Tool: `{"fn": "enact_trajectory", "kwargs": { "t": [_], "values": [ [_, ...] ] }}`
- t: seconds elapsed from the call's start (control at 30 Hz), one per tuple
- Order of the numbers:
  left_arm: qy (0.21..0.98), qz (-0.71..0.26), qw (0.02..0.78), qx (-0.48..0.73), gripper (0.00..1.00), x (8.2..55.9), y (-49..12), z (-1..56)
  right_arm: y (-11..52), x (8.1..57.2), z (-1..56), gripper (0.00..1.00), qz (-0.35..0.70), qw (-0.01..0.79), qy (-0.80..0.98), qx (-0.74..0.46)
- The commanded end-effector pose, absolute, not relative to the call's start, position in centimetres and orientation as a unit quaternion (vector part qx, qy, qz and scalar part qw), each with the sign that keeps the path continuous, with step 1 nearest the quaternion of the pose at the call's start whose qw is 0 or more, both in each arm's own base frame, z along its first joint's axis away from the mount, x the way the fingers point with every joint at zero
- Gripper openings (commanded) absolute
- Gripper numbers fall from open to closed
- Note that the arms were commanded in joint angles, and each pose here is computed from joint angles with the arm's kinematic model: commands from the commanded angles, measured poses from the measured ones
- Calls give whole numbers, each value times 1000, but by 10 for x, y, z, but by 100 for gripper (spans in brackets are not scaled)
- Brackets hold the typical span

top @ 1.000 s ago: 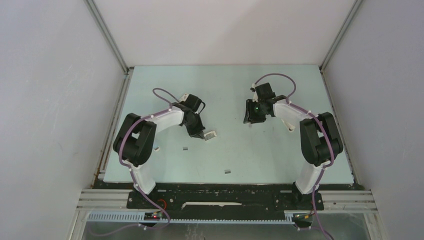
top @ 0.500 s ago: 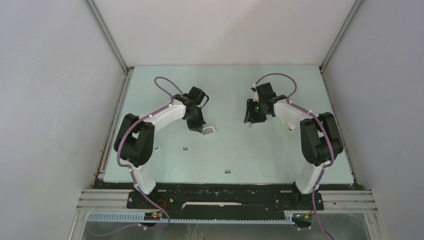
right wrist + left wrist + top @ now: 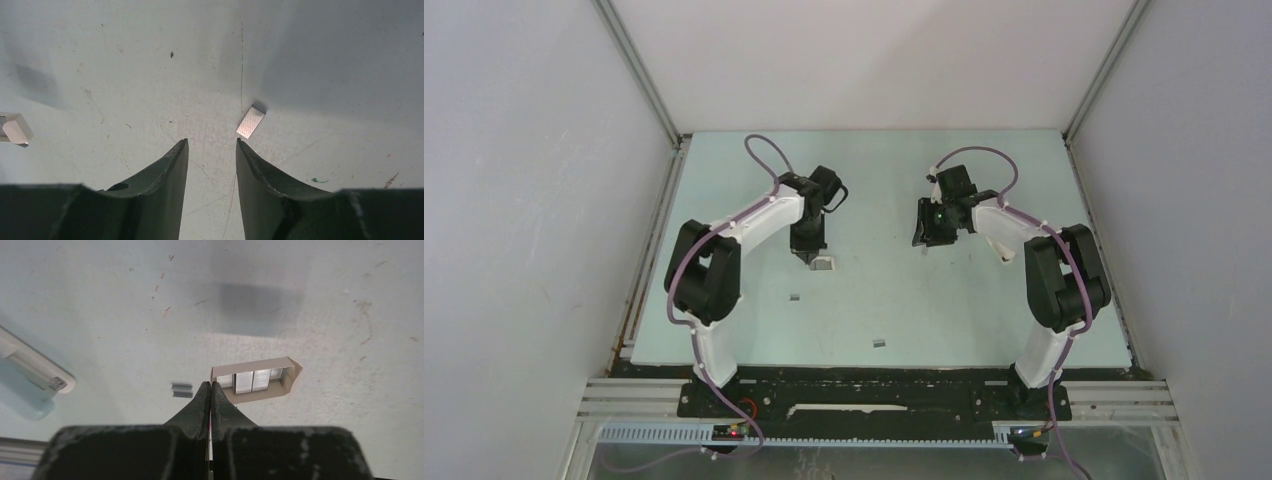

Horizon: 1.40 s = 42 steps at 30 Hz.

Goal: Unload the staples from the stapler
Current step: Adjust the staple box at the center of the board.

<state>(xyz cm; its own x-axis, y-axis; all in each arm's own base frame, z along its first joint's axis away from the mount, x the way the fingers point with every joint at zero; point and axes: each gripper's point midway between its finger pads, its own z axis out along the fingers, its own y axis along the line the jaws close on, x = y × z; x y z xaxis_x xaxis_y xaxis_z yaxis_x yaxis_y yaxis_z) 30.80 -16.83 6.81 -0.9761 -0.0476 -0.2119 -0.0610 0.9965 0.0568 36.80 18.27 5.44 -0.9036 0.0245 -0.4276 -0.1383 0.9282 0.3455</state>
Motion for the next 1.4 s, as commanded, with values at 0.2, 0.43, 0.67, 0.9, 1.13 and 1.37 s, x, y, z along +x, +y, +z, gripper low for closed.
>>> {"fn": "enact_trajectory", "kwargs": {
  "t": [0.2,0.43,0.67,0.9,1.13,1.37],
  "values": [
    [978,158,122,54,0,317,-146,102,186,377,61,48,198,232,952,-26],
    [969,198,122,85,0,319,-147,106,186,377,61,48,199,232,952,-24],
    [969,198,120,93,0,318,-153,103,186,377,62,48,200,232,952,-24],
    [980,142,117,78,0,317,-173,90,186,377,63,48,200,233,951,-25],
    [992,56,109,38,0,313,-198,65,184,377,64,48,197,235,951,-25],
    [995,19,96,23,0,309,-211,49,184,377,63,48,198,234,952,-25]
  ]
}}
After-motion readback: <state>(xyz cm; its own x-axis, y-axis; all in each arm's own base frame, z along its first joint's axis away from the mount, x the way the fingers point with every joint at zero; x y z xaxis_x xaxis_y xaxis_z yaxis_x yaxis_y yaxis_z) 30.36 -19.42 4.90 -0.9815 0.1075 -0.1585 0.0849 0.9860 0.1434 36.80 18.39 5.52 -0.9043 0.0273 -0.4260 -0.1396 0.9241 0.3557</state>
